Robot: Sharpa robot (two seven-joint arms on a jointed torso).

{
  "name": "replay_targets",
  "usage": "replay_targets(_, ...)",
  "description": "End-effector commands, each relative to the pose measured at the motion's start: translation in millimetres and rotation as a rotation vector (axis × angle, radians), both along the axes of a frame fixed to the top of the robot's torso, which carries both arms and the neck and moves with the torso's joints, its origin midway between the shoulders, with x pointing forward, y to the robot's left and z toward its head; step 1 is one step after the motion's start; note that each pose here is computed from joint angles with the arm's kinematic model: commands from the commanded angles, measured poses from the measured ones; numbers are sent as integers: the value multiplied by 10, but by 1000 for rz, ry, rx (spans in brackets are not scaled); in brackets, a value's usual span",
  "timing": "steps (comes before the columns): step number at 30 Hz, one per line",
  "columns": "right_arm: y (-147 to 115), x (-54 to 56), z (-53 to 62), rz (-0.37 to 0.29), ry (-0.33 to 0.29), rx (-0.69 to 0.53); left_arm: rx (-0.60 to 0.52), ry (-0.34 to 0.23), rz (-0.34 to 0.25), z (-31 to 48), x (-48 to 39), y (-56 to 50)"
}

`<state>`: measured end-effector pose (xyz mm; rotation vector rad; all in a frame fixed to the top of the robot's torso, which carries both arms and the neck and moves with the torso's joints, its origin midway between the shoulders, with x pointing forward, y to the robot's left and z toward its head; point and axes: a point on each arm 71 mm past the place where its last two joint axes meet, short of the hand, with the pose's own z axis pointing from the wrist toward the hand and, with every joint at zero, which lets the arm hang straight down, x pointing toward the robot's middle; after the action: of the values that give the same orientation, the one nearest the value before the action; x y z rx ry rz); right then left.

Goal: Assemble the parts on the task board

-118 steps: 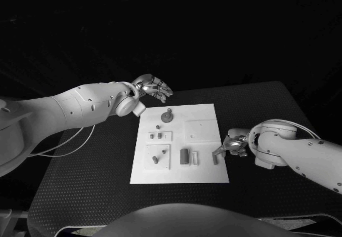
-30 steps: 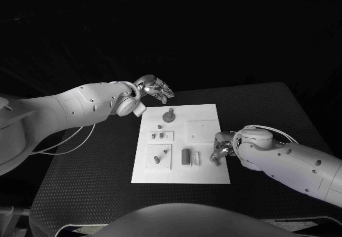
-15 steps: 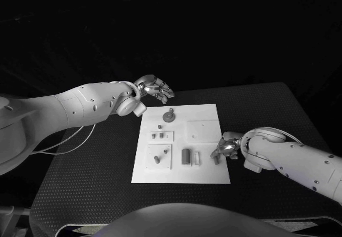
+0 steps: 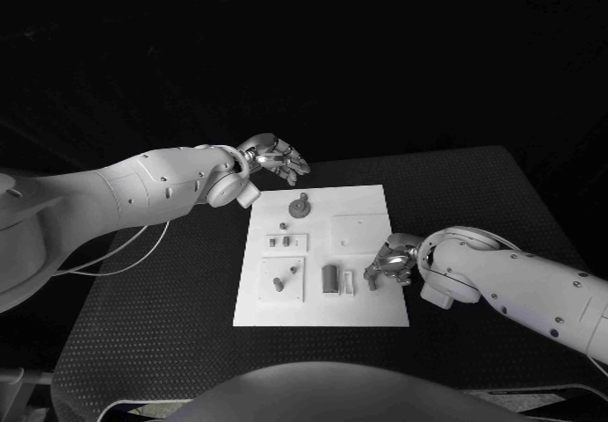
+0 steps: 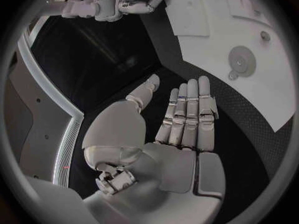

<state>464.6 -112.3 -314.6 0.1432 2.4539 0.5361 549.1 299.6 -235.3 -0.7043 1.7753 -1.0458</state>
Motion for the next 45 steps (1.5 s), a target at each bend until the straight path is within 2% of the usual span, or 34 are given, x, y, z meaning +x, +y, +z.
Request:
replay_targets(1,65,-9,5,-27,9,22,-7,0,-17,6,-1,-26)
replay_targets(18,280,3,-45,-1,33,31,-8,6,-22,3,-2,-41)
replay_targets(30,329,-53,-119,6,65,28,-9,6,-24,2,0,-51)
replay_targets(45,349,-57,-166,-11,79,30,-8,6,-23,2,0,-47)
